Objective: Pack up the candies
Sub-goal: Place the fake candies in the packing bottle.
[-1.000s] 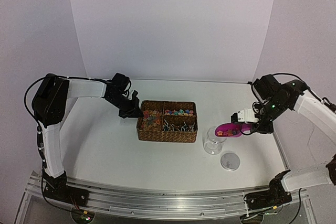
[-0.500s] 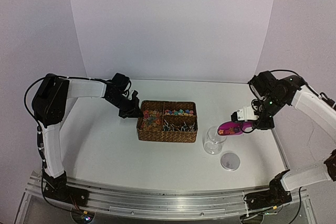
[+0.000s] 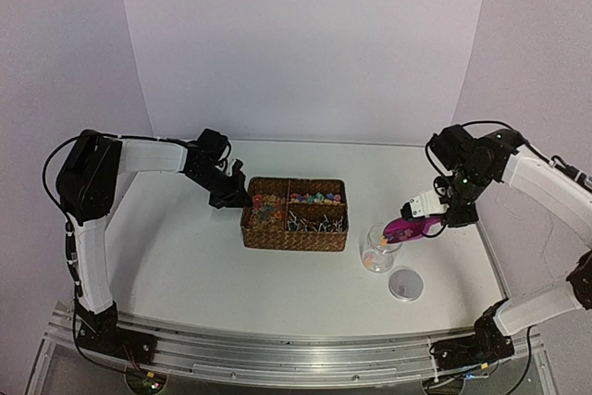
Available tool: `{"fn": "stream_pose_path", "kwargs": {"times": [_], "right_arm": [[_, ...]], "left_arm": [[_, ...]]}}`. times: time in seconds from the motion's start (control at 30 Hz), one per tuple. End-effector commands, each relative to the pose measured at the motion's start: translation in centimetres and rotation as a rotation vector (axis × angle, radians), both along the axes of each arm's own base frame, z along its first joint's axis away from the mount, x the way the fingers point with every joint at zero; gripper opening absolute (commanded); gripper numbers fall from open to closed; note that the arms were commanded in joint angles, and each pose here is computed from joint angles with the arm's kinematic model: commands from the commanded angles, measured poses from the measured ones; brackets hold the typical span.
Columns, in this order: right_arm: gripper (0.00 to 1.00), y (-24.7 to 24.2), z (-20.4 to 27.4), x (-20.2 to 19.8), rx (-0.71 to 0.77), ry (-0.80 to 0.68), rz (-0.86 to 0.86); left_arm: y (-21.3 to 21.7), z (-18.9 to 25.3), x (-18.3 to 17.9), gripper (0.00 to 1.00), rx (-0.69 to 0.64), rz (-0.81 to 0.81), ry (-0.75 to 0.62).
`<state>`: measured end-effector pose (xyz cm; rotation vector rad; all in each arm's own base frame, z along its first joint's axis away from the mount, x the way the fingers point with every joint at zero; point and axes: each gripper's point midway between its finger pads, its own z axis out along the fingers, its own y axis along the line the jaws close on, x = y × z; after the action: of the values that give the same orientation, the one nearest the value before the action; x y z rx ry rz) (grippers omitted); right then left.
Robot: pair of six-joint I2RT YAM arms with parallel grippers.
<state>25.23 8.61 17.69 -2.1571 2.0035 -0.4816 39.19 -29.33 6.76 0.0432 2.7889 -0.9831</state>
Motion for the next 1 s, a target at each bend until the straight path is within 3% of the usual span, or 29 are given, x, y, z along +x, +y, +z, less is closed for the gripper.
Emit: {"fn": "stream_pose_path", "kwargs": {"times": [0.0, 0.57, 0.97], "right_arm": [[0.0, 0.3, 1.5, 0.4, -0.022, -0.024, 0.036], [0.0, 0.2, 2.1, 1.2, -0.105, -0.061, 0.076], [0.0, 3.7, 11.6, 6.4, 0.092, -0.381, 0.025]], "left_arm": [[0.9, -1.6, -0.7, 0.0, 0.042, -0.019, 0.026], [1.1, -1.5, -0.7, 0.0, 0.043, -0.013, 0.027], [1.0, -1.5, -0.8, 0.0, 0.04, -0.014, 0.027]]}}
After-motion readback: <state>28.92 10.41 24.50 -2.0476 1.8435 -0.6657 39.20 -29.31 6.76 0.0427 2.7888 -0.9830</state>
